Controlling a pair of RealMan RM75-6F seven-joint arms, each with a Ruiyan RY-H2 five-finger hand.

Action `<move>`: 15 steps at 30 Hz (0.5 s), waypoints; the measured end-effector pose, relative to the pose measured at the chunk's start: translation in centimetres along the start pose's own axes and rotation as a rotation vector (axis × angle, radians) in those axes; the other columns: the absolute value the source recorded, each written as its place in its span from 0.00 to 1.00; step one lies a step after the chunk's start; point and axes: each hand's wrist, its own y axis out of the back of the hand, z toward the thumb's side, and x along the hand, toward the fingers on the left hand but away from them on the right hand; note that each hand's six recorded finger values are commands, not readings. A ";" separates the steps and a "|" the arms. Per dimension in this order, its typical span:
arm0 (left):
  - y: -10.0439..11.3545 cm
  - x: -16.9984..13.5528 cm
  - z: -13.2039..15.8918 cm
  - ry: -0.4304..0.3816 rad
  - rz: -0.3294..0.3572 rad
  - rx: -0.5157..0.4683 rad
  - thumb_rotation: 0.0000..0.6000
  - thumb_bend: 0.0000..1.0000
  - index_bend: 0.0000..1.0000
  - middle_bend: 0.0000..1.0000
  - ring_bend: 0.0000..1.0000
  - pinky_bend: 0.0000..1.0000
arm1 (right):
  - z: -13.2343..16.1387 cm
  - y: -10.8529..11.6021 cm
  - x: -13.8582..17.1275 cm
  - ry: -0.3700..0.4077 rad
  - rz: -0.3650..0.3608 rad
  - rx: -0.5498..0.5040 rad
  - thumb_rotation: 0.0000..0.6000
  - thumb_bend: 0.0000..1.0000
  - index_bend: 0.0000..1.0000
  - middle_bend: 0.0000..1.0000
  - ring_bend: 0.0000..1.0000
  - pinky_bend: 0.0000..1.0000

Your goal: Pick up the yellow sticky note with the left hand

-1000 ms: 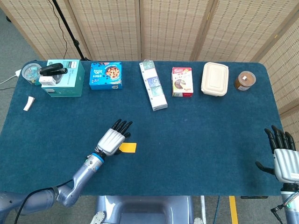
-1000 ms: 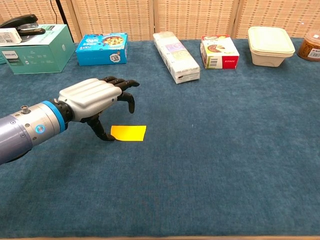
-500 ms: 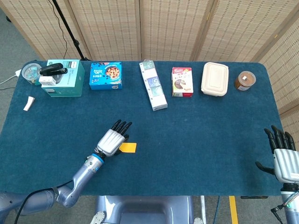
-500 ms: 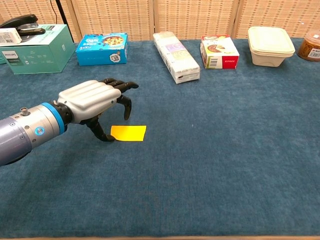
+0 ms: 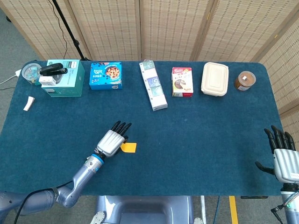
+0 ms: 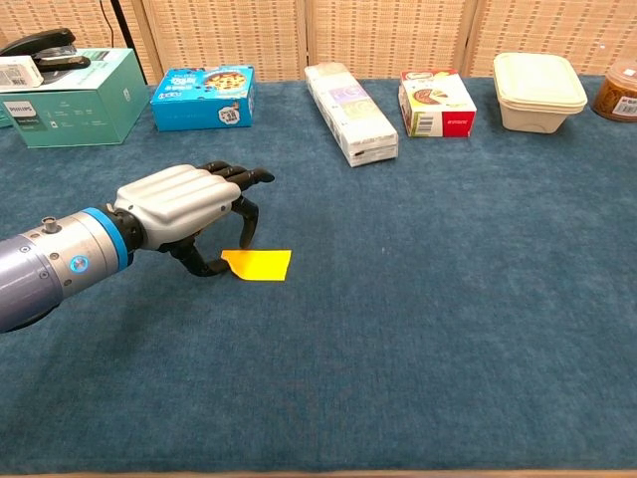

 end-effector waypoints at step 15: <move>-0.3 0.0 0.1 0.001 -0.018 0.012 1.00 0.38 0.57 0.00 0.00 0.00 | 0.0 0.1 0.0 0.000 -0.002 -0.004 1.00 0.00 0.02 0.00 0.00 0.00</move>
